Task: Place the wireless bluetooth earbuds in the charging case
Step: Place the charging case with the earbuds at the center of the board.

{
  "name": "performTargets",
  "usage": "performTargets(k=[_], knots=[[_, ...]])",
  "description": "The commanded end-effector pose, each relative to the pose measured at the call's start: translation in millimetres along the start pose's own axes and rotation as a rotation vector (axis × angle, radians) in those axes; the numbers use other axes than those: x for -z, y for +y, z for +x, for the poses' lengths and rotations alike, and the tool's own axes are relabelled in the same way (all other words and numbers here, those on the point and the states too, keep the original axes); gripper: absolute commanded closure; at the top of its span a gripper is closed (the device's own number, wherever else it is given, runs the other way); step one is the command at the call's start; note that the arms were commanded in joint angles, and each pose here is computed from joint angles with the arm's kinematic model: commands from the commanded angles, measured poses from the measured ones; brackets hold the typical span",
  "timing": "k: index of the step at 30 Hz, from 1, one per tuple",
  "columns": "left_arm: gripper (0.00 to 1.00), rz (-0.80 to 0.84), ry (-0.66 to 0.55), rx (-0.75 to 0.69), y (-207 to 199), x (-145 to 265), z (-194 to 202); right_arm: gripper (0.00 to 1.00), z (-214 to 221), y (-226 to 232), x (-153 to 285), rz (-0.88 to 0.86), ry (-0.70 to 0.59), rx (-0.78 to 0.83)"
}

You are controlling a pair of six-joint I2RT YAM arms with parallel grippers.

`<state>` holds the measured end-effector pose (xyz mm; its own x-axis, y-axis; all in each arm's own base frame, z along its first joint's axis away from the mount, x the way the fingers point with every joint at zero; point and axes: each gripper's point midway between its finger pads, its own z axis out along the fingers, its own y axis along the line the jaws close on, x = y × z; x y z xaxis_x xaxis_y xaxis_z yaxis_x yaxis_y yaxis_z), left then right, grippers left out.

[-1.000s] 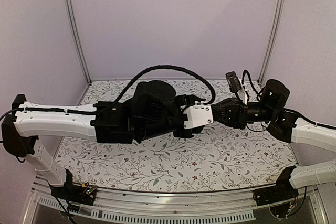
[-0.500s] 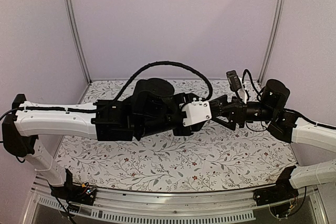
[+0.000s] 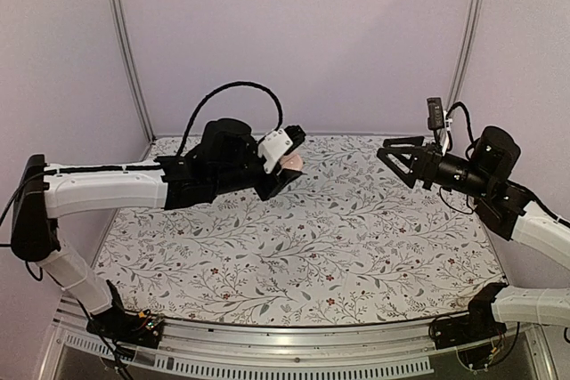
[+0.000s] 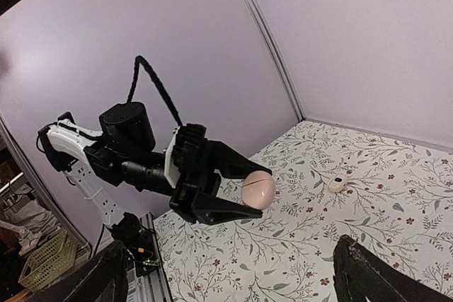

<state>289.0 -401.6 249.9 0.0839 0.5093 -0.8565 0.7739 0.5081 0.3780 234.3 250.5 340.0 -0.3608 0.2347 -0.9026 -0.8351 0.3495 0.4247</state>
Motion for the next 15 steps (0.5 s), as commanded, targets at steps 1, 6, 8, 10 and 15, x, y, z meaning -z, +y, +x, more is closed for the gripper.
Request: performTargets(k=[1,6,8,10,15], knots=[[0.61,-0.025,0.033,0.329,53,-23,50,0.01,-4,-5,6,0.037,-0.014,-0.004],[0.62,-0.065,0.169,0.519,89,-53,122,0.01,1,-8,7,0.045,-0.008,-0.004],[0.62,-0.086,0.24,0.559,95,-66,150,0.01,2,-9,7,0.046,-0.005,-0.006],[0.62,-0.096,0.297,0.592,97,-78,171,0.01,3,-10,6,0.048,-0.001,-0.008],[0.61,-0.114,0.371,0.667,99,-94,209,0.01,5,-11,6,0.049,0.005,-0.004]])
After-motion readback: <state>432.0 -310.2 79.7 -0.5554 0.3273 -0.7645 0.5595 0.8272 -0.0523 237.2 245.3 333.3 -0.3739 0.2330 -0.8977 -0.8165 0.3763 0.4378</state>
